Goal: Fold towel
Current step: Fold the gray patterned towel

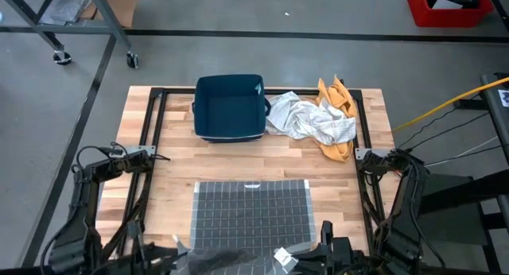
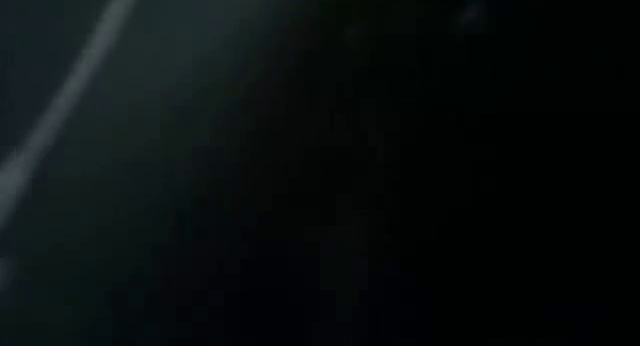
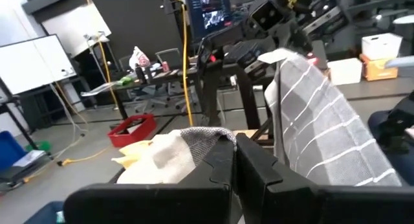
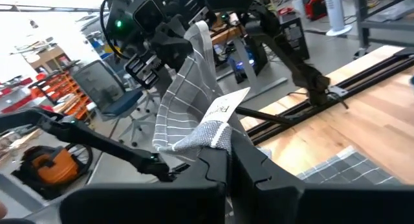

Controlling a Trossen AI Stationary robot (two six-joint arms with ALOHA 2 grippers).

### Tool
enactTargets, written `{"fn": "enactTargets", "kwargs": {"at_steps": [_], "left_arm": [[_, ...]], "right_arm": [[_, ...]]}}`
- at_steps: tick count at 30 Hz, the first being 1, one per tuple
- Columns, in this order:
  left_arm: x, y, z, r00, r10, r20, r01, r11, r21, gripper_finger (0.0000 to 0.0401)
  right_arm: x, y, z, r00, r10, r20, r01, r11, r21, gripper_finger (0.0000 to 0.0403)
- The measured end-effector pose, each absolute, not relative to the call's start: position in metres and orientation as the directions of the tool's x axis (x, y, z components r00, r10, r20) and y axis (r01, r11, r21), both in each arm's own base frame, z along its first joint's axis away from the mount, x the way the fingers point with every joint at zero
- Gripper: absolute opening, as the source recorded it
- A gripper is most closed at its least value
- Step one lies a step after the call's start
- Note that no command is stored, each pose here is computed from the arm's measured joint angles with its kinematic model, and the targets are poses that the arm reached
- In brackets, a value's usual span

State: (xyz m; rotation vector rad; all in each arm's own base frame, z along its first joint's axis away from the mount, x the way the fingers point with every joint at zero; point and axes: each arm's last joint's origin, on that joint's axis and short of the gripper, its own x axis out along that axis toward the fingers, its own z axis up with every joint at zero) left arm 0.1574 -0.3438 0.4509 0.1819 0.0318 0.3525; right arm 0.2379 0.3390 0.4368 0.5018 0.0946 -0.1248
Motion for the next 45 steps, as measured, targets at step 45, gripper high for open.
{"fn": "enactTargets", "kwargs": {"at_steps": [45], "left_arm": [[0.246, -0.269, 0.371, 0.753, 0.500, -0.427, -0.403, 0.864, 0.301, 0.0000]], "right_arm": [[0.221, 0.275, 0.371, 0.688, -0.342, -0.641, 0.540, 0.830, 0.137, 0.0001]]}}
